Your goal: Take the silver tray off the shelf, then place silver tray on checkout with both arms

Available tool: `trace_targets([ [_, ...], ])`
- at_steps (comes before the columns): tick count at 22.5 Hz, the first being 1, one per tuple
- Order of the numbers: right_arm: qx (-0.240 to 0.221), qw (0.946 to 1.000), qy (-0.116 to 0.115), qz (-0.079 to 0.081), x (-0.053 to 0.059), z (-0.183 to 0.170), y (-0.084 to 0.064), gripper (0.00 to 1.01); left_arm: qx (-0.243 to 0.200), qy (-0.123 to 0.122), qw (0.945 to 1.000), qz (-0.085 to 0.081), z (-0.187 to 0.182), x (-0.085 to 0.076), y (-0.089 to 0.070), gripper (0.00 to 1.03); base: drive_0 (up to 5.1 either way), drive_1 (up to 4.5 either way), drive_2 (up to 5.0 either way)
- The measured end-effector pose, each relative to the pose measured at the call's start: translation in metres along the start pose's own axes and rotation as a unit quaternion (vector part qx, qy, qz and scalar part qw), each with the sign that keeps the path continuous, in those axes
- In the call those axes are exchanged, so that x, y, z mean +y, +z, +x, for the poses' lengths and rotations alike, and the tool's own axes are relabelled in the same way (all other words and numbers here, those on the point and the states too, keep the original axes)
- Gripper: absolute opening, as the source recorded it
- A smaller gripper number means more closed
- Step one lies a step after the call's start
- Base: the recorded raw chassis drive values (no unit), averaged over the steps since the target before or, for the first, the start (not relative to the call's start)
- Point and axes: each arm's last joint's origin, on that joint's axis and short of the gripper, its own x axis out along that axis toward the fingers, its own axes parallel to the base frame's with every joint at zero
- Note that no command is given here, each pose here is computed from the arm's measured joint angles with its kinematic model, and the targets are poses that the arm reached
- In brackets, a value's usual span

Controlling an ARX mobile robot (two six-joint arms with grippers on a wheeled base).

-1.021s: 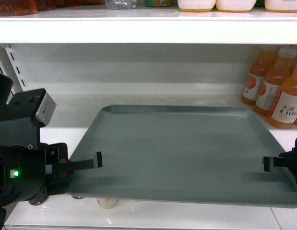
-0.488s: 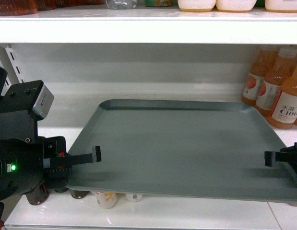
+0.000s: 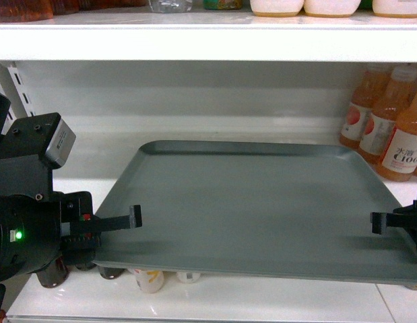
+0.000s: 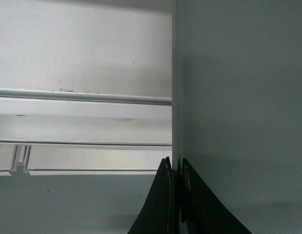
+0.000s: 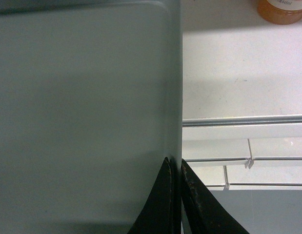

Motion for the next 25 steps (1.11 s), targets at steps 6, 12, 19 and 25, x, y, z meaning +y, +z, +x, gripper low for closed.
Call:
trace_targets([
  [6, 0.0, 1.0, 0.0, 0.0, 0.0, 0.0, 0.0001, 0.03, -0.001, 0.0, 1.0, 0.0, 0.0, 0.0, 0.0001, 0.03, 0.0, 0.0, 0.0],
  [12, 0.0, 1.0, 0.002, 0.0, 0.0014, 0.0001, -0.0004, 0.03, -0.001, 0.003, 1.0, 0.0, 0.0, 0.0004, 0.0002, 0.03, -0.7, -3.78, 4.2],
  [19, 0.001, 1.0, 0.0, 0.001, 0.0014, 0.0001, -0.0005, 0.03, -0.001, 0.004, 1.0, 0.0, 0.0, 0.0, 0.0, 0.03, -0.1, -4.32, 4.1],
  [25, 0.004, 1.0, 0.0, 0.001, 0.0012, 0.0002, -0.0012, 0.03, 0.0, 0.004, 1.0, 0.001, 0.0, 0.0001, -0.0003, 0.03, 0.1, -4.1, 4.2],
])
